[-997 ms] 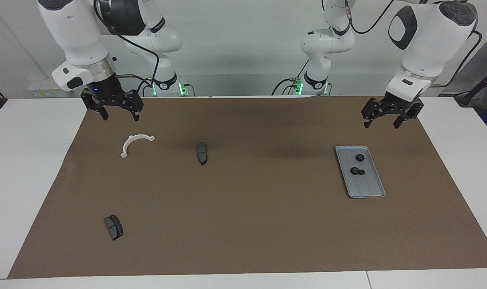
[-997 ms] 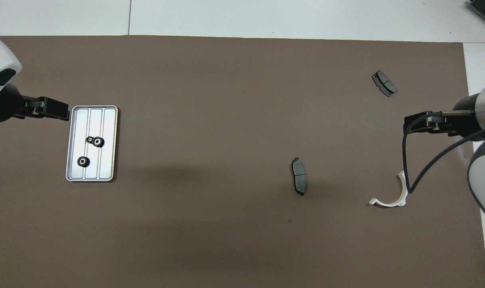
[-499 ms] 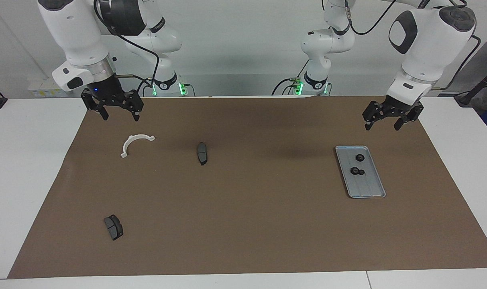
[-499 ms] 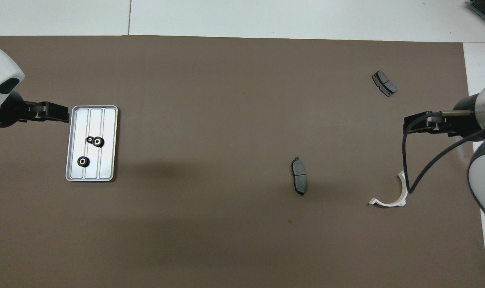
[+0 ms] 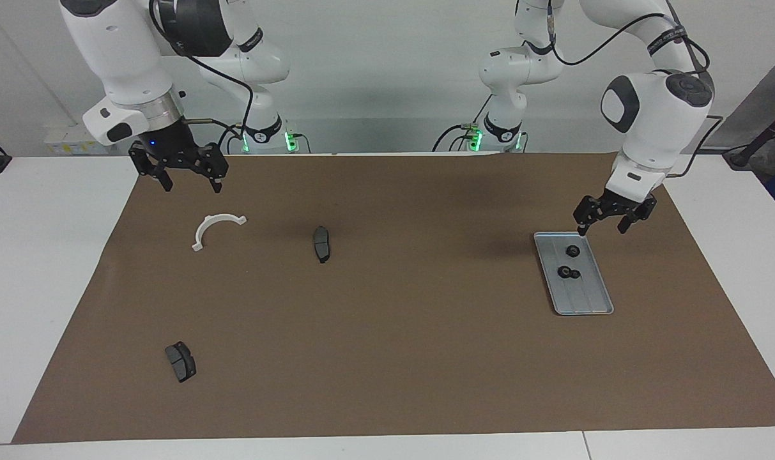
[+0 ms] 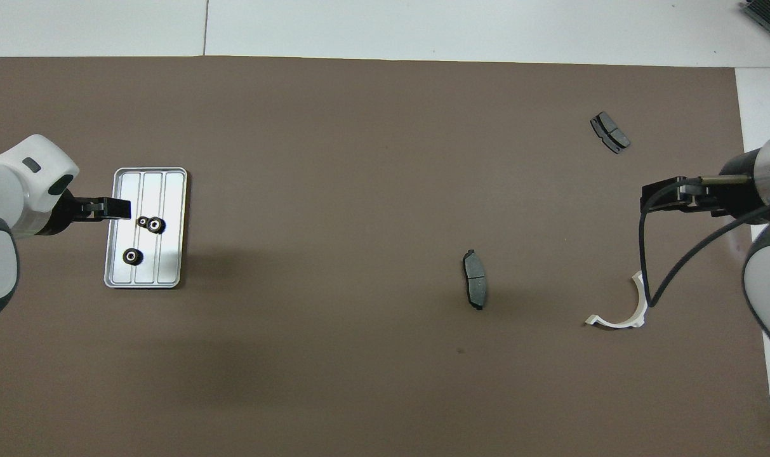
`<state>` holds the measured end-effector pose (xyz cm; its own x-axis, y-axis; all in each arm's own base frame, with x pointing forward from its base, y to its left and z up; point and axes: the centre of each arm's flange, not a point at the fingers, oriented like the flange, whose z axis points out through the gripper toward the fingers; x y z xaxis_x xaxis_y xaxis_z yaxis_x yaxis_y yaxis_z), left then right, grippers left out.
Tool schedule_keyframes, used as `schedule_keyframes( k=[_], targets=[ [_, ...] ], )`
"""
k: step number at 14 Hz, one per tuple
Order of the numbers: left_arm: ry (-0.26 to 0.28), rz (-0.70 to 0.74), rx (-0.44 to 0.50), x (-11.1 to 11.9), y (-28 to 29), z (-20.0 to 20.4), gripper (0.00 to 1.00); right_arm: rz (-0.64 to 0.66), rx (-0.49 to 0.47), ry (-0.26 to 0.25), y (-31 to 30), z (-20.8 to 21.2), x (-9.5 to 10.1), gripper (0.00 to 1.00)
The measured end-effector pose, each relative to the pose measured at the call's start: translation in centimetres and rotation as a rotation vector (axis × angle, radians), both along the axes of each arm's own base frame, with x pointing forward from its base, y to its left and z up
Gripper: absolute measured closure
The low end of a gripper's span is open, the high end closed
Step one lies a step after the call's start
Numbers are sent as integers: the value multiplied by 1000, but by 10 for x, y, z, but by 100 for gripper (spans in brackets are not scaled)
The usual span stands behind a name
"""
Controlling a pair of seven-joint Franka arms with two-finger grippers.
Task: Place bearing gear from tray to pile
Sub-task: 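Lower the left gripper into the tray and grasp a black bearing gear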
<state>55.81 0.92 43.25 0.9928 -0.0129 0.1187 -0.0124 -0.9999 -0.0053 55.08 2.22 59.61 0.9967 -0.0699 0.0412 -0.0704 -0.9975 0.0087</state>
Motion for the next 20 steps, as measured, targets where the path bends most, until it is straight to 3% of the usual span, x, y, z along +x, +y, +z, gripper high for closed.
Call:
schedule_keyframes(
  k=[3,5,6,8,13,15,20],
  targets=[
    [27,-20,1,-12,0,-39,5,0,0,0,0,0,0,0],
    [52,-62,4,-23,2,-59,26,0,0,0,0,0,0,0],
    [59,-75,5,-27,6,-65,26,0,0,0,0,0,0,0],
    [67,-89,7,-31,13,-72,44,0,0,3,0,-1,0,0],
    [73,-93,5,-36,16,-96,44,-1,0,6,0,-2,0,0],
    [75,-90,3,-35,18,-103,35,-1,0,7,0,-2,-1,0],
    [78,-83,0,-32,22,-118,35,-1,0,8,0,-2,-1,0]
  ],
)
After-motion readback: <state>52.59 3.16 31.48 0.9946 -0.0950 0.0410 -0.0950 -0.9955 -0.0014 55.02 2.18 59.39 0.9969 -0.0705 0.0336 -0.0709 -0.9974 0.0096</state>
